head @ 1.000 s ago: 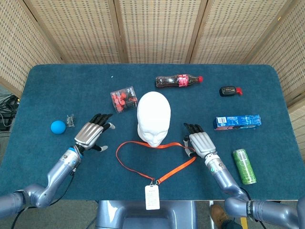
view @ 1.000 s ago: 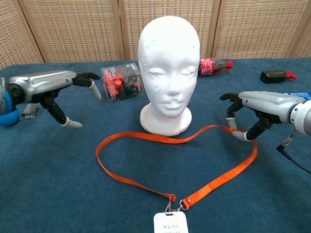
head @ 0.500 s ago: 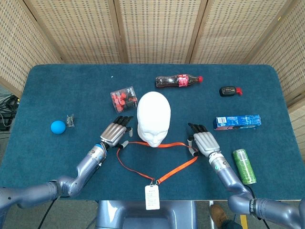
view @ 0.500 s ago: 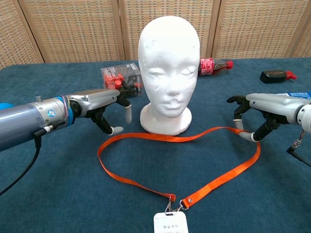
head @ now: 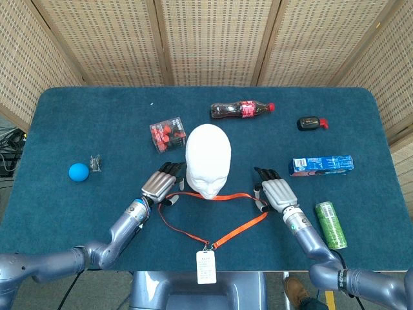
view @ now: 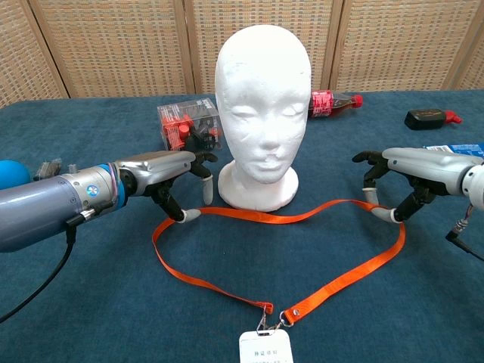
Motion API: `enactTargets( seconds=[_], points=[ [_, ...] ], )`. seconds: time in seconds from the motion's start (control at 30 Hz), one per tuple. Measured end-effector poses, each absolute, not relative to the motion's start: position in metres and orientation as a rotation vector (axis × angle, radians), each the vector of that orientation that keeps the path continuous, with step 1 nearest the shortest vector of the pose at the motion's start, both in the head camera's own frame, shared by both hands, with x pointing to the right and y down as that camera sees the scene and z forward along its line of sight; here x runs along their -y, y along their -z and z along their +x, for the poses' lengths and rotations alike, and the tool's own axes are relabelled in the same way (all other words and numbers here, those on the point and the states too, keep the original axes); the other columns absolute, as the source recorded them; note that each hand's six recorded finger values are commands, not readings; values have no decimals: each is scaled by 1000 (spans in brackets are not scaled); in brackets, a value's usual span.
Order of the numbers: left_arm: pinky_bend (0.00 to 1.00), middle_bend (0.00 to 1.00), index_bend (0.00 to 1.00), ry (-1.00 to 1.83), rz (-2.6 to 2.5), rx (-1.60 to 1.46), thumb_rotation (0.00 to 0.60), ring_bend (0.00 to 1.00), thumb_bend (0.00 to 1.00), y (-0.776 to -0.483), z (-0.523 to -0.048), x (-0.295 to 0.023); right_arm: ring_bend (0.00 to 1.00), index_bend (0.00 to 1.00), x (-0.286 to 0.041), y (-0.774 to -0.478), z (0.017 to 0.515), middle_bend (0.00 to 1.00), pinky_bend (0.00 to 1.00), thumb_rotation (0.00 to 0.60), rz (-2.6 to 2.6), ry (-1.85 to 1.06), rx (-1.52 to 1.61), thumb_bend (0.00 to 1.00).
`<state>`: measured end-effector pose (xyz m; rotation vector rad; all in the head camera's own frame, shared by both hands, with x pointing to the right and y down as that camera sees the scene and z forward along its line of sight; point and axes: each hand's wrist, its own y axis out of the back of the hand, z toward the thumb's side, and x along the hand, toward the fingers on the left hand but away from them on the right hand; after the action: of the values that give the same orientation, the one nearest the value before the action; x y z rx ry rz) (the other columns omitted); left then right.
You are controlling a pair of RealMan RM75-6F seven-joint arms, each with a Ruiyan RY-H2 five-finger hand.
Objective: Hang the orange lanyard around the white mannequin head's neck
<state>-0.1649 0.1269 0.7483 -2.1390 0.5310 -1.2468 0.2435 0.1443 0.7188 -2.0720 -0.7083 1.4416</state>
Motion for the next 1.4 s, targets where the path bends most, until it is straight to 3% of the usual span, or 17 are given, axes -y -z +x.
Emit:
enactTargets(
  seconds=[0.23,0.37,0.77,1.0,1.4],
  points=[
    [0,0,522,1262,-2141,-529,600,0,420,-758,-161,-128,0,732,-143,-719,248,15,0,600,-2071,-1449,717,798],
    [0,0,624,1263,-2140,-525,600,0,449,-761,-159,-129,0,733,-143,-720,250,15,0,600,-2071,-1452,717,798],
    [0,0,685,1224,-2108,-532,600,0,476,-755,-159,-129,0,736,-144,-714,252,21,0,600,-2078,-1424,735,798],
    [0,0,696,1095,-2077,-572,600,0,476,-732,-167,-132,0,745,-145,-693,248,11,0,600,-2072,-1329,769,798],
    [0,0,701,842,-2056,-716,600,0,475,-665,-209,-140,0,749,-154,-638,225,11,0,600,-2090,-1113,809,798]
  ],
)
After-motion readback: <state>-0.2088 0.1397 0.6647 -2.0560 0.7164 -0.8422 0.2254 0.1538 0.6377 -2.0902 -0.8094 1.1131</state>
